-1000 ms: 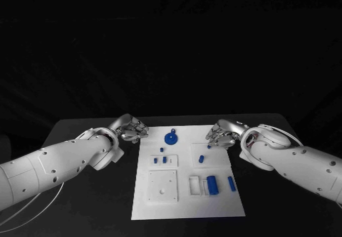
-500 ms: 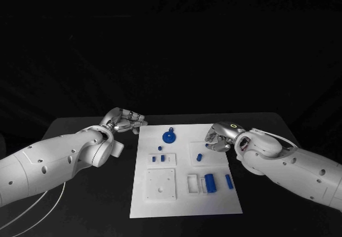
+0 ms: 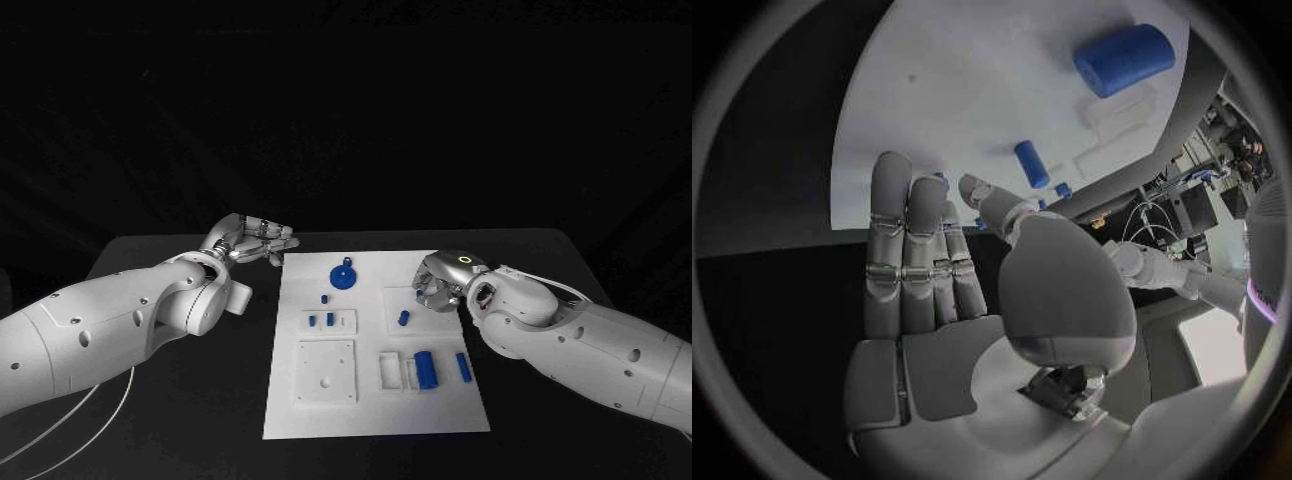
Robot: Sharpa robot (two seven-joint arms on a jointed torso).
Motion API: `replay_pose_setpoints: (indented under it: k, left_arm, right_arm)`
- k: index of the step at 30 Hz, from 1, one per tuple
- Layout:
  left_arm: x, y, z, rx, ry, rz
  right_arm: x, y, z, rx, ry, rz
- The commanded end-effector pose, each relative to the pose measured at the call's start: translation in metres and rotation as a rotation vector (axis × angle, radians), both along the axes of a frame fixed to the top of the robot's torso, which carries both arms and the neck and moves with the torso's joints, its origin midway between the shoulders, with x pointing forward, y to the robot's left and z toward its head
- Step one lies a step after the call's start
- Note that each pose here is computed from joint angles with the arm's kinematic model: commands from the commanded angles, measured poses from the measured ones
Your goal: Assemble the parts on the task board
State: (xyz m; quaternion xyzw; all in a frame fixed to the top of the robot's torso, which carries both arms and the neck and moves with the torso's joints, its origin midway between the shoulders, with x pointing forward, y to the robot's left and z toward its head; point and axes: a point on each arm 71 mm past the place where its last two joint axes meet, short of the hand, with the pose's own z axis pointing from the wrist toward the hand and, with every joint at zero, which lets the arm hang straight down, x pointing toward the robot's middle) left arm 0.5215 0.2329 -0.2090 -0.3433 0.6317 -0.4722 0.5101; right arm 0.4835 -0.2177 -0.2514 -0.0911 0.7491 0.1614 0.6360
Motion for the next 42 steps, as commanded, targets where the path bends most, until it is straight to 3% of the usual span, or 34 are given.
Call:
replay_pose_setpoints:
  k: [1, 20, 42]
  left_arm:
    - [0.0000, -0.002, 0.0025, -0.025, -0.006, -0.008]
    - [-0.0002, -0.005, 0.0020, -0.031, 0.006, -0.029]
    - [0.0012, -0.005, 0.0012, -0.032, 0.010, -0.039]
  right_arm:
    - [0.001, 0.000, -0.002, -0.034, -0.024, -0.007]
    - [0.002, 0.003, -0.012, -0.072, -0.017, -0.021]
    - [0.002, 0.006, -0.011, -0.053, -0.048, -0.060]
